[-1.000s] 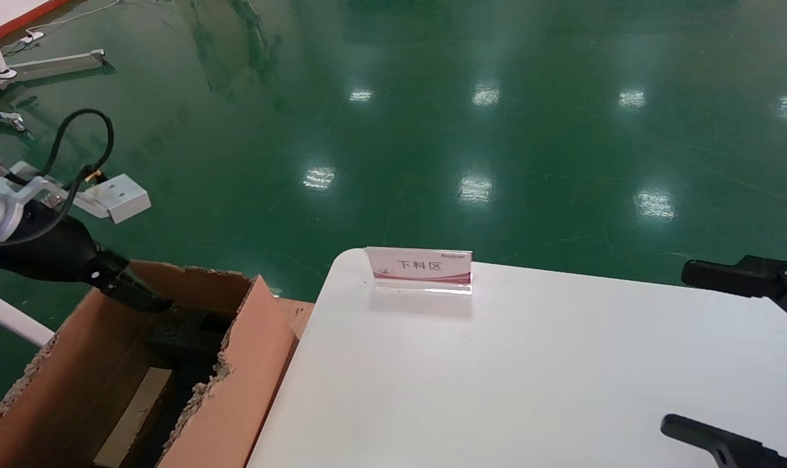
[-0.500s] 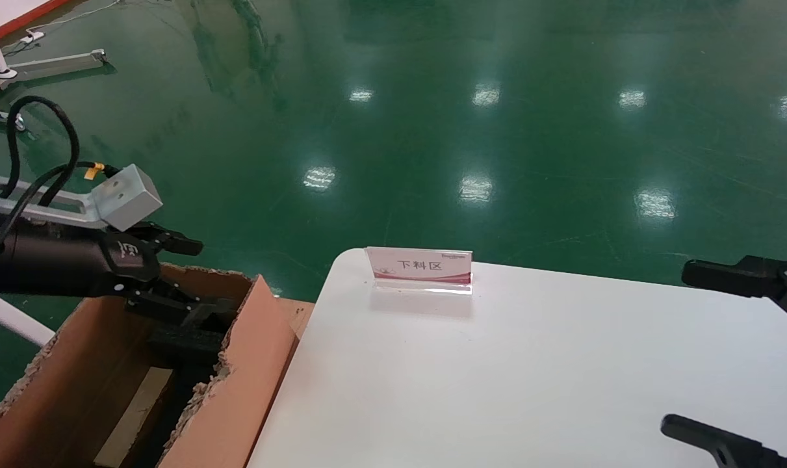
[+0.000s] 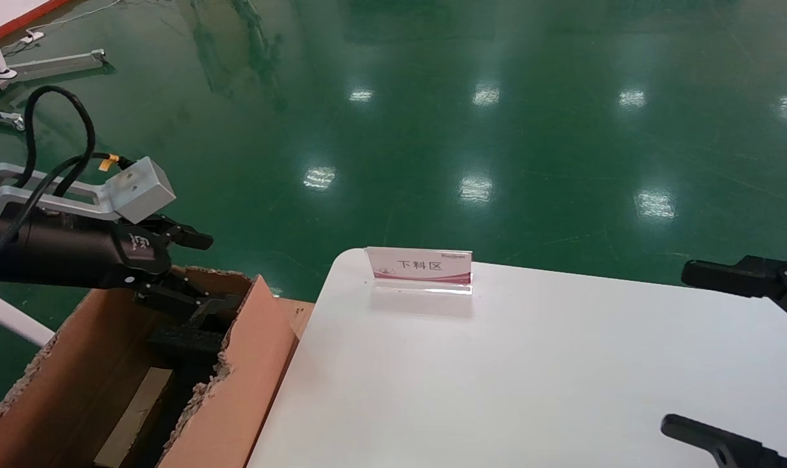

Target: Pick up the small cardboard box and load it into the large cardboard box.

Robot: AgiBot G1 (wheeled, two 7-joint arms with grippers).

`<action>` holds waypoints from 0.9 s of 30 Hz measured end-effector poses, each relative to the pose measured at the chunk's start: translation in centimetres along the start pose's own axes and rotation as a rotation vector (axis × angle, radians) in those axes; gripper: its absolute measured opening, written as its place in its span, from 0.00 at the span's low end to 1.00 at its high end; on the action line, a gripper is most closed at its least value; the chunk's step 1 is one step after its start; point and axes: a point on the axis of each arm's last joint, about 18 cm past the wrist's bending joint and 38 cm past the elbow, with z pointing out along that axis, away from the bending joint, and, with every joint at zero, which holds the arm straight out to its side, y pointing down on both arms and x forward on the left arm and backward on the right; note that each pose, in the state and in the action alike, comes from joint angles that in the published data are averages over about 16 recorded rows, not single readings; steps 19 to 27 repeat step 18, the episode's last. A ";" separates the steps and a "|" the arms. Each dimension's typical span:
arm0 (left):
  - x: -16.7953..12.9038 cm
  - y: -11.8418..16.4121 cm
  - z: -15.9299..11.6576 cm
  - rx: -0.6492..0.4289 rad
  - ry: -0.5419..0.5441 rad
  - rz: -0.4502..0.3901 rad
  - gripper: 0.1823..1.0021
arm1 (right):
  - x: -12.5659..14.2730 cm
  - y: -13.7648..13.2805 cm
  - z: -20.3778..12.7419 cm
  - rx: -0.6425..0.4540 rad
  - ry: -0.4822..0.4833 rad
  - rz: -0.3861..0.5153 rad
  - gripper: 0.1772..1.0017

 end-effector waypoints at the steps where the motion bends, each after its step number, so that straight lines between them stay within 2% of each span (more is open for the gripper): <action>1: 0.1 -0.2 0.1 0.001 0.004 0.005 0.99 | 0.0 0.0 0.0 0.000 0.000 0.000 0.99; 11: 0.9 -2.3 1.0 0.030 0.059 0.064 0.99 | 0.0 0.0 0.0 0.000 0.000 0.000 0.99; 27: 1.3 -3.0 1.4 0.043 0.082 0.085 0.99 | 0.0 0.0 0.0 0.000 0.000 0.000 0.99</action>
